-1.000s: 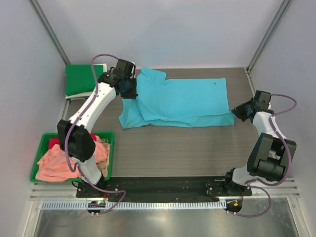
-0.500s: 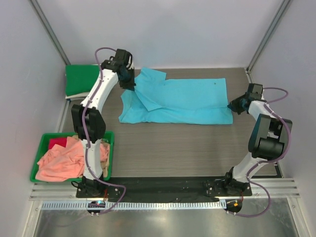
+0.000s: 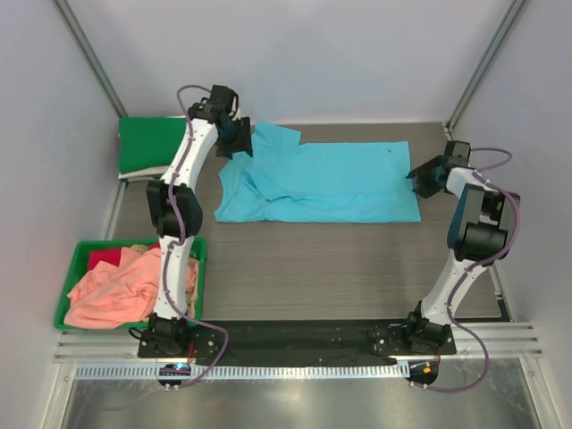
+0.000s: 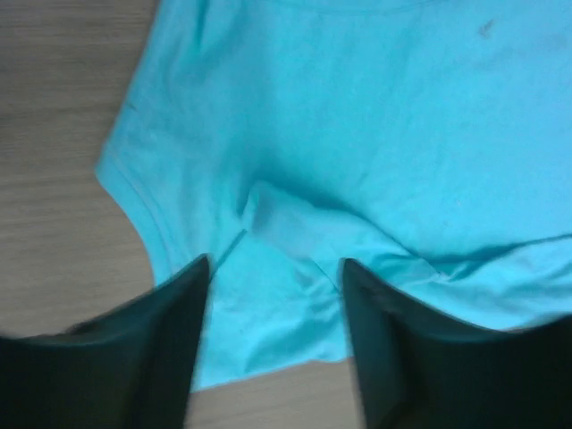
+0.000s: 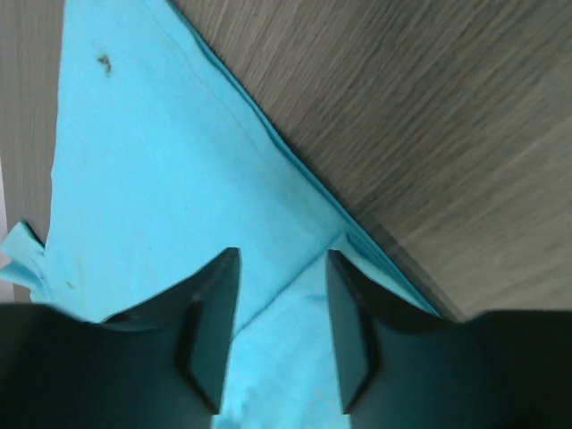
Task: Fold and stack the t-shirts
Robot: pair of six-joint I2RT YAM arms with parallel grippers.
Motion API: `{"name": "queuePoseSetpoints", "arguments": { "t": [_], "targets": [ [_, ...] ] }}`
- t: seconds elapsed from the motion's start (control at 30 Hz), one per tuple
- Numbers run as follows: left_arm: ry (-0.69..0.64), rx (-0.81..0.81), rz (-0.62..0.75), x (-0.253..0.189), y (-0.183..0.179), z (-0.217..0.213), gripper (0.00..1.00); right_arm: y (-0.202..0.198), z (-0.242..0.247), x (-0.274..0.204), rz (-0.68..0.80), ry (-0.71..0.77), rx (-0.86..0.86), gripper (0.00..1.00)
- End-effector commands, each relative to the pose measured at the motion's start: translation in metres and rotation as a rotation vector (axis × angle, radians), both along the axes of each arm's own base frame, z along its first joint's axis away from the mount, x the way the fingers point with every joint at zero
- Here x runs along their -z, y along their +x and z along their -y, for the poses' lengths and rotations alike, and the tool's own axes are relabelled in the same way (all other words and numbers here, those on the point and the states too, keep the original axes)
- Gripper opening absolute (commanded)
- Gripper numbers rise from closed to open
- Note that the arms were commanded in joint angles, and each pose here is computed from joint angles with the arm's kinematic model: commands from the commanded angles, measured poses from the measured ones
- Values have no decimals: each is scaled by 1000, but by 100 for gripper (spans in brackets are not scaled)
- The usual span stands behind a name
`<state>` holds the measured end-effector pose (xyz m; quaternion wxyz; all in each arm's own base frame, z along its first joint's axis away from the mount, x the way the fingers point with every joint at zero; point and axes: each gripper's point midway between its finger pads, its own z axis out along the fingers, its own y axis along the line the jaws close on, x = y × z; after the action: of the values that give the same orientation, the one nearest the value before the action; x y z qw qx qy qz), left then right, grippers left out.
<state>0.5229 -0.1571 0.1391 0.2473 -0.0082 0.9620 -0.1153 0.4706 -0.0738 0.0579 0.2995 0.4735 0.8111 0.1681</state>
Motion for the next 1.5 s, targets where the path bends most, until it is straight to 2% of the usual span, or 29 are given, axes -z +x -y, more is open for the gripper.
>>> {"name": "queuePoseSetpoints", "arguments": {
  "t": [0.0,0.03,0.07,0.1,0.13,0.17,0.2,0.23,0.27,0.3,0.37,0.4,0.47,0.5,0.57,0.6,0.63,0.67,0.7,0.73,0.8,0.93,1.07,1.47],
  "targets": [
    [-58,-110,-1,-21,7,-23,71,21,-2,-19,36,-21,-73,56],
    [-50,-105,0,-26,-2,-23,91,18,4,-22,28,-51,-51,59],
    [-47,-107,4,-28,-8,-23,100,15,7,-25,26,-68,-37,65],
    [-43,-110,1,-28,-17,-24,100,6,7,-37,42,-87,-23,67],
    [-64,-117,92,-58,-19,-25,100,0,9,-40,43,-99,-13,68],
    [-53,-133,15,-30,-42,-29,100,-6,12,-44,45,-123,8,69],
    [-59,-146,19,-31,-50,-30,100,-20,10,-36,15,-124,15,69],
    [-70,-156,46,-33,-53,-31,100,-27,11,-52,47,-145,25,69],
    [-82,-165,89,-52,-68,-35,100,-34,12,-53,48,-156,34,69],
    [-75,-194,22,-25,-90,-39,100,-48,8,-42,18,-154,30,69],
    [-116,-210,97,-38,-103,-40,100,-60,6,-53,41,-170,23,69],
    [-122,-224,50,-17,-121,-41,100,-71,3,-46,23,-169,17,69],
    [-150,-228,99,-24,-128,-39,100,-82,1,-52,42,-179,13,69],
    [-138,-240,68,-3,-142,-41,100,-92,-3,-42,22,-169,6,69],
    [-124,-258,67,7,-158,-43,100,-101,-8,-43,34,-163,-3,69],
    [-133,-286,125,-3,-162,-48,100,-112,-13,-33,11,-150,-12,69],
    [-127,-319,89,16,-180,-54,100,-116,-16,-33,16,-146,-18,69],
    [-141,-335,100,15,-186,-55,100,-121,-17,-32,20,-151,-25,69],
    [-157,-360,170,1,-188,-60,100,-129,-17,-32,29,-165,-20,69],
    [-161,-377,147,15,-202,-62,100,-134,-13,-31,26,-192,-6,69],
    [-180,-394,190,6,-211,-66,100,-143,-12,-31,31,-216,-2,69],
    [-175,-433,198,12,-225,-74,100,-149,-27,-19,37,-152,-26,69],
    [-200,-447,153,35,-233,-70,100,-149,-42,-7,33,-125,-67,68],
    [-256,-444,80,66,-223,-52,100,-151,-51,15,2,-120,-107,68]
  ]
}}
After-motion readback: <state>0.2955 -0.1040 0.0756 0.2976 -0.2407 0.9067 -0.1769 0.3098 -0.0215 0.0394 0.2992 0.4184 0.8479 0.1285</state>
